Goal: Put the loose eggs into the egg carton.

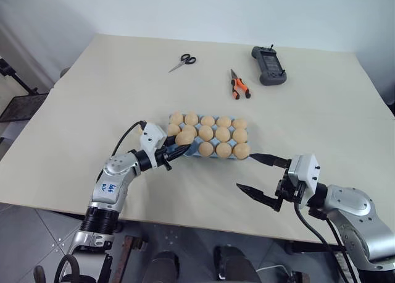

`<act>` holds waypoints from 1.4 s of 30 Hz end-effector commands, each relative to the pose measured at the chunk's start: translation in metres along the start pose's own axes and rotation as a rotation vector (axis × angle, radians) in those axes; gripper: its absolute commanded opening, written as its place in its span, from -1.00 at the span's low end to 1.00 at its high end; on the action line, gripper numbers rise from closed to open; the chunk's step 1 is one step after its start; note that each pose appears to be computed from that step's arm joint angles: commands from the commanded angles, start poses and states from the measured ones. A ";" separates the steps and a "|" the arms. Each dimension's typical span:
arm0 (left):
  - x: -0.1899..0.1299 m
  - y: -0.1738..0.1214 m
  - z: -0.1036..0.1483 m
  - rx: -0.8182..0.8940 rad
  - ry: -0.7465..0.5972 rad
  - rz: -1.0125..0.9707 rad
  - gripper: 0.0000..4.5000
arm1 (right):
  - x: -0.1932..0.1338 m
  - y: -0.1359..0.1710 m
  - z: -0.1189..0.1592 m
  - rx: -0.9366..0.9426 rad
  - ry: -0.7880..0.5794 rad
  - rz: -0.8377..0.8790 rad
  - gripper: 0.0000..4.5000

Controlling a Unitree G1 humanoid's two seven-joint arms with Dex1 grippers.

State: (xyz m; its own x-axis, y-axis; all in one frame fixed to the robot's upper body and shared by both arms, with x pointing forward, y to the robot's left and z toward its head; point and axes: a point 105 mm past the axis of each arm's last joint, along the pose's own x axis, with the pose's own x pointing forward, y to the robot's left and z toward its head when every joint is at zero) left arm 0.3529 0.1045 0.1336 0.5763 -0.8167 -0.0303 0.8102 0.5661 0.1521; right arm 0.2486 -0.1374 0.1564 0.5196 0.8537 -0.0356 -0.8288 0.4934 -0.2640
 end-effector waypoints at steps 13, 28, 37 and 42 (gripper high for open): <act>-0.086 0.029 0.022 0.106 -0.085 0.269 0.95 | 0.007 0.003 0.010 -0.018 -0.048 0.054 1.00; -0.209 0.023 -0.024 -0.029 0.044 0.671 0.95 | 0.008 -0.003 0.010 -0.070 -0.108 0.082 1.00; -0.146 0.044 -0.004 -0.051 -0.006 0.526 0.95 | 0.008 -0.008 0.013 -0.083 -0.108 0.086 1.00; -0.108 0.081 0.009 -0.004 0.011 0.537 0.95 | 0.009 -0.007 0.015 -0.080 -0.111 0.094 1.00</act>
State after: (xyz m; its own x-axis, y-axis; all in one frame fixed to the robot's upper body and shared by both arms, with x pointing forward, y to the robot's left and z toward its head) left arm 0.3432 0.2368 0.1527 0.9023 -0.4291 0.0414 0.4219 0.8988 0.1189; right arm 0.2582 -0.1305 0.1634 0.4188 0.9079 0.0204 -0.8580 0.4029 -0.3186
